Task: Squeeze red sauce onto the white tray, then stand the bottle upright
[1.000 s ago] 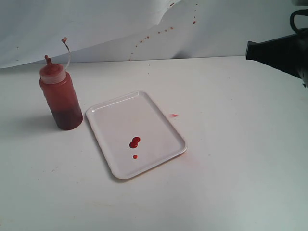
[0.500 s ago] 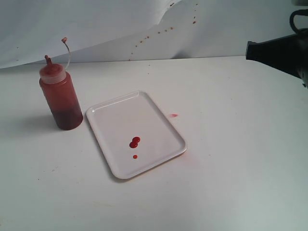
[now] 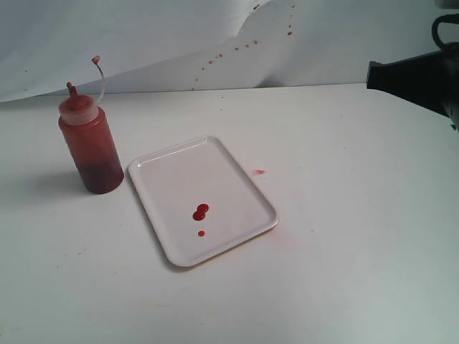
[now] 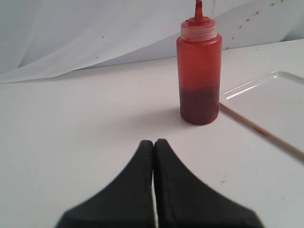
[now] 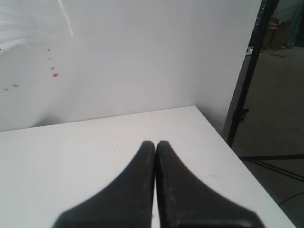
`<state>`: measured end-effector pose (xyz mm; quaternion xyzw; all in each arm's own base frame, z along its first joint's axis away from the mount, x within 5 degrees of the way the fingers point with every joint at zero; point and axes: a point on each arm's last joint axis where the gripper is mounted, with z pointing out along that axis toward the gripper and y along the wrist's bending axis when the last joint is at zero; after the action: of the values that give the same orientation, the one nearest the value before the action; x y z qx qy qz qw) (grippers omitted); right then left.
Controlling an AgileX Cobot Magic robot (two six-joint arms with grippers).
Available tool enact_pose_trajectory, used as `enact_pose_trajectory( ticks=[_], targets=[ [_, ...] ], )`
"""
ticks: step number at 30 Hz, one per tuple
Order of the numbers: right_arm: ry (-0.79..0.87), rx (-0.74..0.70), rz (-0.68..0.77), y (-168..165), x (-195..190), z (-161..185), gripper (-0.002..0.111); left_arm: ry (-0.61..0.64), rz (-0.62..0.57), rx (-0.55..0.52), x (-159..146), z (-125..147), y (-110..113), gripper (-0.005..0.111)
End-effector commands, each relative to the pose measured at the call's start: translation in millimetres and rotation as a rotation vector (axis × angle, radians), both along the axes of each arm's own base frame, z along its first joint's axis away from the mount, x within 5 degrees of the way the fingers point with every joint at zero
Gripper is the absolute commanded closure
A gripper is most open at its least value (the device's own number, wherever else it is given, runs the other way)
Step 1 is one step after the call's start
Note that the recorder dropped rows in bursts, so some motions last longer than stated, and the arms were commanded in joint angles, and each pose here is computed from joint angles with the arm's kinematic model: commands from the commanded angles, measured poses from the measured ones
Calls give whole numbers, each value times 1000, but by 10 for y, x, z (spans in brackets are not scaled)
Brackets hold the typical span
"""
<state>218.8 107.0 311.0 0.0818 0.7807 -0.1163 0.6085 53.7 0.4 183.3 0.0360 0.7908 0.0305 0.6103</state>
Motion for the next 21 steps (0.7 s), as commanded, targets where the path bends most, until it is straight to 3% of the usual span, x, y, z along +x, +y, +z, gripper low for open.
enact_pose_trajectory(
  ticks=[1,21],
  targets=[
    [-9,5,-6,-16,-8,16,108,-50,-5,-24,9,34,-8,107],
    [-9,5,-6,-16,-8,16,108,-56,-5,-24,10,39,-8,107]
  ],
)
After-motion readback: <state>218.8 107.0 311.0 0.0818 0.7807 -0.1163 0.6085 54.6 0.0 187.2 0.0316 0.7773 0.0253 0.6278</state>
